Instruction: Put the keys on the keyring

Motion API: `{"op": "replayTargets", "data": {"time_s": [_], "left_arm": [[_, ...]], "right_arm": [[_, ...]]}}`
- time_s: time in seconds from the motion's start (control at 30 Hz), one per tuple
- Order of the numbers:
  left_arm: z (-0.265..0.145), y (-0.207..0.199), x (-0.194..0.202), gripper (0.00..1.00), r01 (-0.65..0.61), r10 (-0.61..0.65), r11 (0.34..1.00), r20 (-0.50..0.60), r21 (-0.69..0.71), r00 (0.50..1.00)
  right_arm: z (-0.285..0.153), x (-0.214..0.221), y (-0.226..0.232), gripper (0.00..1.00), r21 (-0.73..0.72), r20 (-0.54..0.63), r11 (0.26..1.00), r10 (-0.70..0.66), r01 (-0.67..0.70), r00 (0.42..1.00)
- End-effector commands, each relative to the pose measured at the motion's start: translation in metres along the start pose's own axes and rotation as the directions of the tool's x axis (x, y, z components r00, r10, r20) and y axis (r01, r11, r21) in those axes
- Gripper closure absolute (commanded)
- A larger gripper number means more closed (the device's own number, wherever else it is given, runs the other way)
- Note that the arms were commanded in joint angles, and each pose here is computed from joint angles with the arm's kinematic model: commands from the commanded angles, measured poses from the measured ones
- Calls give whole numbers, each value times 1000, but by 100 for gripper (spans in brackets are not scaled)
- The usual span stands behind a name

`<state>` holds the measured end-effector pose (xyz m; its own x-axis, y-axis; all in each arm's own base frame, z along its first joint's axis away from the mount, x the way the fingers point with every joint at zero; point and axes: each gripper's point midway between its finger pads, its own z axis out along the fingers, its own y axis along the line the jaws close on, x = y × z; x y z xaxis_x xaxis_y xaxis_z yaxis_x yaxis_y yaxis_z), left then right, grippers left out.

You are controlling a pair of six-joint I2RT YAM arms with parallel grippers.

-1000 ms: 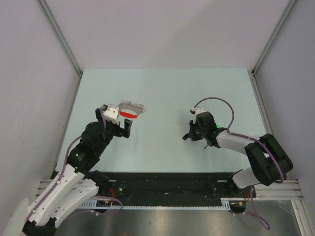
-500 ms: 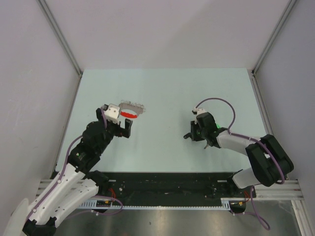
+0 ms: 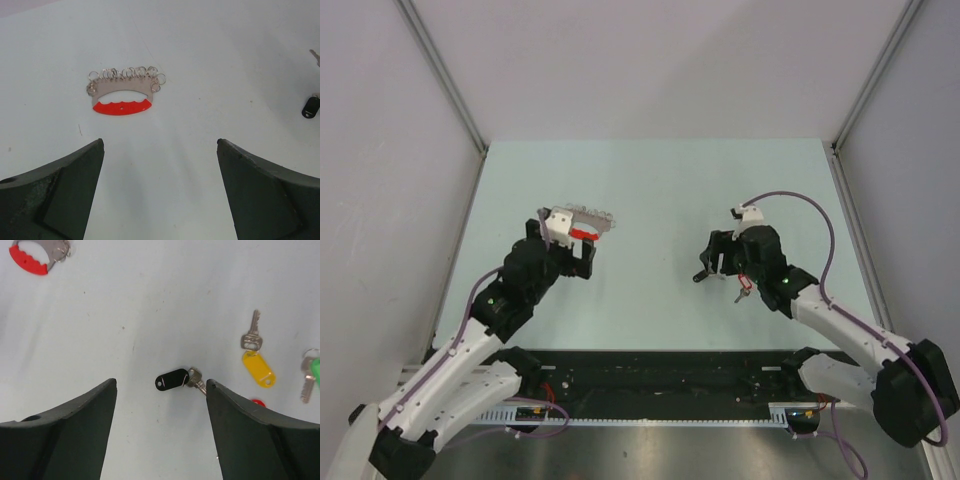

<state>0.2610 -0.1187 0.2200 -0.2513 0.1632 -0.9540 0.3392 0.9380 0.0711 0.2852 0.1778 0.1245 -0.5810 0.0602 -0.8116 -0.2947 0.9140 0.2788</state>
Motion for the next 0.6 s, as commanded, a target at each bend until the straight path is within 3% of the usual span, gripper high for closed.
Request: {"op": "replayTargets", "data": {"time_s": [0.0, 0.1, 0.27, 0.37, 0.4, 0.57], "left_arm": [[15, -5, -6, 0, 155, -156, 988, -22, -26, 988], [35, -3, 5, 0, 237, -247, 967, -100, -95, 964], [77, 13, 12, 1, 383, -417, 897, -135, -220, 899], [110, 15, 21, 3, 405, -458, 872, -167, -273, 873], [124, 17, 39, 4, 389, -464, 865, -210, -316, 861], [170, 33, 45, 19, 406, -518, 816, -209, -411, 829]], "right_arm": [[-24, -40, 1, 18, 26, 136, 999, 27, -31, 990], [-36, -45, 0, 7, 25, 163, 1000, 7, -11, 987], [-40, -36, -2, 9, 18, 163, 1000, 12, -15, 987], [-38, -28, 2, 9, -18, 161, 1000, 16, -13, 987], [-38, -26, 3, 10, -28, 157, 1000, 16, -12, 987], [-39, -20, 2, 10, -34, 163, 999, -6, 12, 987]]}}
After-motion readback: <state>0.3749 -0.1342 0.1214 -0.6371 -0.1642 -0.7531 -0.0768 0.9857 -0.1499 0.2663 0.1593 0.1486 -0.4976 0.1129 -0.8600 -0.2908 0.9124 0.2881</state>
